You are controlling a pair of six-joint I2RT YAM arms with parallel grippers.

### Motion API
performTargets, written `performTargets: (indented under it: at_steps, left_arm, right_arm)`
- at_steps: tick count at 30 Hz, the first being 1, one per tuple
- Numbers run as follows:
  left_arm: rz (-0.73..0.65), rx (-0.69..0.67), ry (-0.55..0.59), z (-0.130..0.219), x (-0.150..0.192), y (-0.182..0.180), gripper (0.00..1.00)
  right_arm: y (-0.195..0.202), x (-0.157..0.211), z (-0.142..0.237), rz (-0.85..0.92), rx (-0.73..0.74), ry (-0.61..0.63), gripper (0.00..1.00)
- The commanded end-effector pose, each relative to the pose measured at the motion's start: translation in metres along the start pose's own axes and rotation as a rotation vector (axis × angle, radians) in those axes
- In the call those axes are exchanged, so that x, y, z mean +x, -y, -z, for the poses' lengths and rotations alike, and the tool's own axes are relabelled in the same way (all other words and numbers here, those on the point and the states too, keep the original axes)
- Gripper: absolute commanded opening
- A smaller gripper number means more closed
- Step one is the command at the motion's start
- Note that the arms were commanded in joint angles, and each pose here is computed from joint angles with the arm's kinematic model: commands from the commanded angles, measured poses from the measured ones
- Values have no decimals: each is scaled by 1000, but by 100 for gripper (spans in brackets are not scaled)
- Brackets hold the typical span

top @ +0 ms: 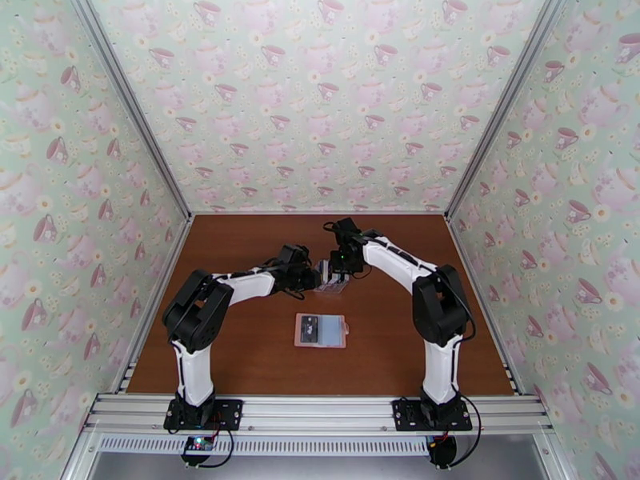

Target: Put the credit cards into the card holder

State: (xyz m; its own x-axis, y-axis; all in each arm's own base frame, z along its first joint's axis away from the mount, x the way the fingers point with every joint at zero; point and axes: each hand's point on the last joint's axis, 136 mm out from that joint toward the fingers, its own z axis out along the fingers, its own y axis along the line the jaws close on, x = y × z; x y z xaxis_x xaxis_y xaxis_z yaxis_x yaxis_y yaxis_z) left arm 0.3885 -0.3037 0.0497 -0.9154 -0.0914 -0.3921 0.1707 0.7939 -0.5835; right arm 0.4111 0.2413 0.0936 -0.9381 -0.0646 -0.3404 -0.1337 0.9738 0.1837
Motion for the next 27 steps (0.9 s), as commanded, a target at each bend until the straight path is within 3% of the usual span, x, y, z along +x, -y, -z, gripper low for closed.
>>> performTargets:
  at_steps: [1, 14, 20, 27]
  left_arm:
    - [15, -17, -43, 1, 11, -3, 31]
    - [19, -13, -38, 2, 11, -2, 30]
    - [22, -8, -33, 2, 9, 0, 31]
    - [20, -1, -26, 5, 5, 4, 30]
  right_arm:
    - [3, -11, -2, -23, 16, 12, 19]
    - [5, -9, 4, -47, 13, 23, 10]
    - [4, -11, 11, -60, 6, 42, 0]
    - [5, -18, 29, -73, 9, 87, 0]
